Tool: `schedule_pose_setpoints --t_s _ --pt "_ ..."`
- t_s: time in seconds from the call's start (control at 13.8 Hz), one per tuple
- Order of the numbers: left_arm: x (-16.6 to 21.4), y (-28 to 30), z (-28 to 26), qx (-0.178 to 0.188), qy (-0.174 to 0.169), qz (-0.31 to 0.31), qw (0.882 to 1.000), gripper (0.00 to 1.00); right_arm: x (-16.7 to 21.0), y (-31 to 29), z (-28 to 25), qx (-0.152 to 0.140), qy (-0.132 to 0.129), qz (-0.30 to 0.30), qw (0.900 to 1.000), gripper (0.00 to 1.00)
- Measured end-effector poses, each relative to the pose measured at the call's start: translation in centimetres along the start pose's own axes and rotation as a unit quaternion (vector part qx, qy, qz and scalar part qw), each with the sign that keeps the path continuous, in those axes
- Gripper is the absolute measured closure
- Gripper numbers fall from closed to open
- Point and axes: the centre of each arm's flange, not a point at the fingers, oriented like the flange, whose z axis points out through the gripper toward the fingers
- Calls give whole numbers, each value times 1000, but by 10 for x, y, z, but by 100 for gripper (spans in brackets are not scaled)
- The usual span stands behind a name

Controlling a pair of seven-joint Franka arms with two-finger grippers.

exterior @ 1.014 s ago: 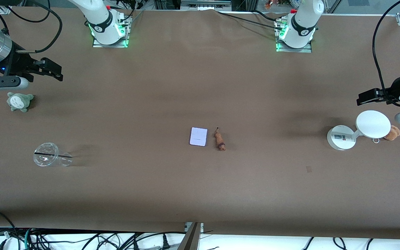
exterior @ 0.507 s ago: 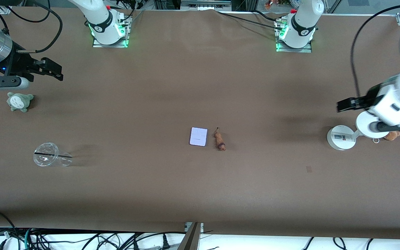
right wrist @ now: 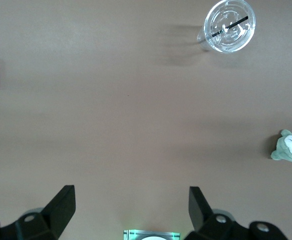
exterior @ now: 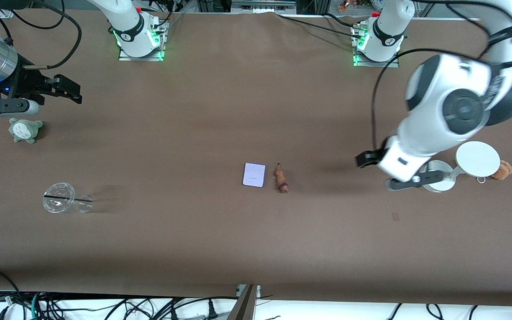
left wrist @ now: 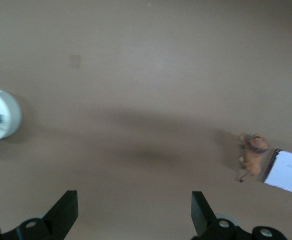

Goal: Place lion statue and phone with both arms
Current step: 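Move the left gripper over the brown lion statue beside the phone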

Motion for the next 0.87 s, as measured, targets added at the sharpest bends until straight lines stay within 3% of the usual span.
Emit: schedule_pose_setpoints --t_s 0.36,0.87 --pt "-37 110 81 -12 12 -16 1000 0 1 0 1 0 -1 0 1000 0" --pt "-76 176 162 -8 6 16 1000 0 1 -1 5 -1 -5 -1 1000 0"
